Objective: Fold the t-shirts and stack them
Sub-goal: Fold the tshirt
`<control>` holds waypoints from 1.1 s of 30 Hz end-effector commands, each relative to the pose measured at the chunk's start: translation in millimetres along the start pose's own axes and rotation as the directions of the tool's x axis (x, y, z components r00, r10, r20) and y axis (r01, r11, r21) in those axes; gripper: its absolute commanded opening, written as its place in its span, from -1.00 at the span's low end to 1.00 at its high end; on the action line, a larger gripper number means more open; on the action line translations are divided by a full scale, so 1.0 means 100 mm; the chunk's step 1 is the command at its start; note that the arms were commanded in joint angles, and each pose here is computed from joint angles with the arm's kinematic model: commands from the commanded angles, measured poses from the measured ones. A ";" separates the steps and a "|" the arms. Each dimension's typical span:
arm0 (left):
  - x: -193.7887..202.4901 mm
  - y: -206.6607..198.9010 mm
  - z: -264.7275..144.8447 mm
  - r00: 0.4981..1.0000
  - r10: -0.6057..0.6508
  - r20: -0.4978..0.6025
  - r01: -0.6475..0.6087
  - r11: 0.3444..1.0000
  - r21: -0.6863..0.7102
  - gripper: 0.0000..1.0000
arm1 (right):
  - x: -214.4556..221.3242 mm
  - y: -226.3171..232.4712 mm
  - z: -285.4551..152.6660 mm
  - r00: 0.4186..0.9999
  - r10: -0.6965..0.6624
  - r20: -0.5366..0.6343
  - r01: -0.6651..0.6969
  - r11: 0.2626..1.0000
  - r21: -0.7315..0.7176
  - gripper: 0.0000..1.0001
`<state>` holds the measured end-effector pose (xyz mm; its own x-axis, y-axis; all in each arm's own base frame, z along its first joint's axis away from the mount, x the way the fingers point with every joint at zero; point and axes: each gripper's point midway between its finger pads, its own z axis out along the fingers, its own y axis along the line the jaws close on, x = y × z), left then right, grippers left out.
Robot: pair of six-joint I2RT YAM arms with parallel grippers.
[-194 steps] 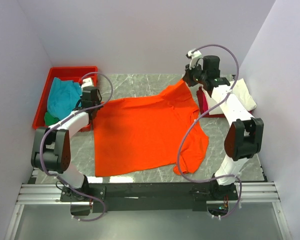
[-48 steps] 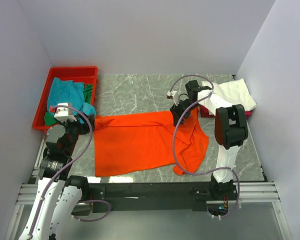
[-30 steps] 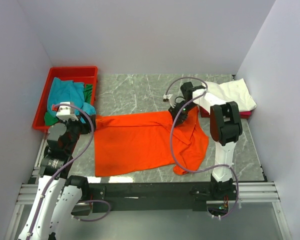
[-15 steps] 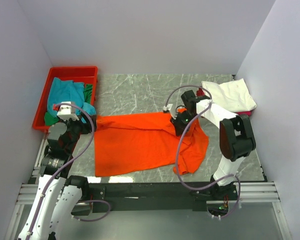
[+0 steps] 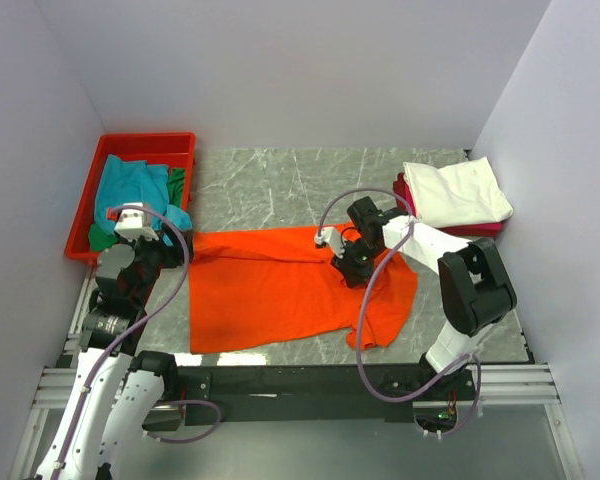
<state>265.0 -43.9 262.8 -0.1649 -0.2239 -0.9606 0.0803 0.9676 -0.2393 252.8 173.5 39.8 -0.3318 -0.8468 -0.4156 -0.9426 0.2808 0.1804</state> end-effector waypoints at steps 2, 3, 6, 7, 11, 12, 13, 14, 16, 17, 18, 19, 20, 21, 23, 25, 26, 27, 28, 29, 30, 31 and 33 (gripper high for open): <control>-0.14 -0.06 0.02 0.999 0.006 0.043 -0.008 1.000 0.028 0.47 | -0.14 -0.01 -0.10 0.999 -0.027 0.030 0.025 0.998 0.057 -0.22; -0.13 -0.06 0.03 0.999 0.007 0.037 -0.008 1.000 0.026 0.47 | -0.23 0.04 -0.12 0.998 -0.014 0.060 0.012 0.999 0.034 -0.18; -0.13 -0.06 0.02 0.999 0.007 0.037 -0.008 1.000 0.026 0.47 | -0.49 0.07 -0.21 0.992 0.013 0.125 -0.011 1.000 -0.014 -0.14; -0.13 -0.06 0.02 0.999 0.007 0.037 -0.008 1.000 0.026 0.47 | -0.56 0.07 -0.22 0.990 0.020 0.138 -0.016 1.000 -0.027 -0.14; -0.15 -0.07 0.01 0.999 0.006 0.043 -0.008 1.000 0.028 0.47 | -1.03 -0.03 -0.44 0.977 -0.045 0.210 0.048 0.999 -0.008 -0.15; -0.15 -0.06 0.00 0.999 0.005 0.045 -0.006 1.000 0.027 0.47 | -1.12 -0.05 -0.44 0.974 -0.080 0.214 0.080 0.997 0.008 -0.15; -0.15 -0.05 0.00 0.999 0.005 0.048 -0.006 1.000 0.021 0.47 | -1.18 -0.07 -0.41 0.973 -0.101 0.209 0.098 0.995 0.026 -0.15; -0.16 -0.04 0.00 0.999 0.005 0.052 -0.005 1.000 0.013 0.47 | -1.37 -0.01 -0.40 0.962 -0.151 0.227 0.147 0.988 0.036 -0.14; -0.15 -0.02 -0.01 0.999 0.000 0.049 0.000 1.000 -0.001 0.48 | -1.56 0.01 -0.27 0.953 -0.184 0.240 0.181 0.983 0.037 -0.12; -0.13 -0.01 -0.01 0.999 -0.001 0.045 0.001 1.000 -0.003 0.47 | -1.72 0.09 -0.24 0.941 -0.228 0.252 0.225 0.974 0.040 -0.10; -0.09 0.00 0.01 0.999 -0.026 0.033 0.027 1.000 -0.012 0.47 | -1.81 0.09 -0.19 0.931 -0.253 0.264 0.248 0.967 0.051 -0.09; -0.01 0.00 0.04 0.999 -0.049 0.012 0.049 0.999 -0.013 0.45 | -1.87 0.11 -0.15 0.926 -0.271 0.264 0.265 0.962 0.060 -0.08; 0.06 -0.03 0.07 0.997 -0.079 -0.016 0.079 0.997 -0.001 0.43 | -1.90 0.08 -0.13 0.927 -0.272 0.259 0.258 0.962 0.085 -0.08; 0.26 -0.01 0.16 0.990 -0.092 -0.104 0.090 0.996 -0.018 0.40 | -1.98 0.07 -0.14 0.917 -0.285 0.280 0.265 0.958 0.108 -0.08; 0.44 -0.14 0.26 0.969 -0.122 -0.217 0.131 0.991 0.027 0.22 | -1.98 0.07 -0.22 0.912 -0.278 0.300 0.252 0.960 0.122 -0.09; 0.78 -0.17 0.42 0.919 -0.160 -0.359 0.173 0.985 0.003 0.15 | -1.97 0.01 -0.43 0.906 -0.254 0.337 0.214 0.965 0.152 -0.10; 0.87 -0.19 0.46 0.905 -0.170 -0.390 0.181 0.983 -0.009 0.13 | -1.87 0.00 -0.46 0.912 -0.231 0.338 0.192 0.970 0.146 -0.10; 1.00 -0.19 0.55 0.882 -0.190 -0.432 0.192 0.981 -0.038 0.13 | -1.82 0.00 -0.51 0.914 -0.217 0.342 0.177 0.973 0.146 -0.10; 1.08 -0.20 0.58 0.869 -0.189 -0.458 0.183 0.981 -0.059 0.14 | -1.77 -0.05 -0.69 0.908 -0.208 0.364 0.155 0.973 0.171 -0.10; 1.13 -0.18 0.61 0.864 -0.183 -0.469 0.153 0.983 -0.102 0.16 | -1.66 -0.03 -0.69 0.914 -0.192 0.358 0.142 0.977 0.160 -0.10; 1.18 -0.14 0.70 0.850 -0.179 -0.495 0.120 0.982 -0.148 0.19 | -1.58 -0.02 -0.71 0.916 -0.180 0.357 0.131 0.979 0.158 -0.10; 1.24 -0.13 0.71 0.838 -0.171 -0.519 0.089 0.980 -0.178 0.20 | -1.54 -0.03 -0.86 0.906 -0.178 0.384 0.117 0.977 0.176 -0.10; 1.36 0.03 0.71 0.818 -0.156 -0.554 0.008 0.965 -0.261 0.21 | -1.39 0.00 -0.86 0.909 -0.159 0.386 0.100 0.980 0.169 -0.10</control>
<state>297.3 -92.5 102.9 -0.7335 -0.2447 -0.6341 -0.0842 0.9585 -0.2724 310.6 261.0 146.1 -0.1920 -0.6945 -0.6934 -0.9668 0.2552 0.0121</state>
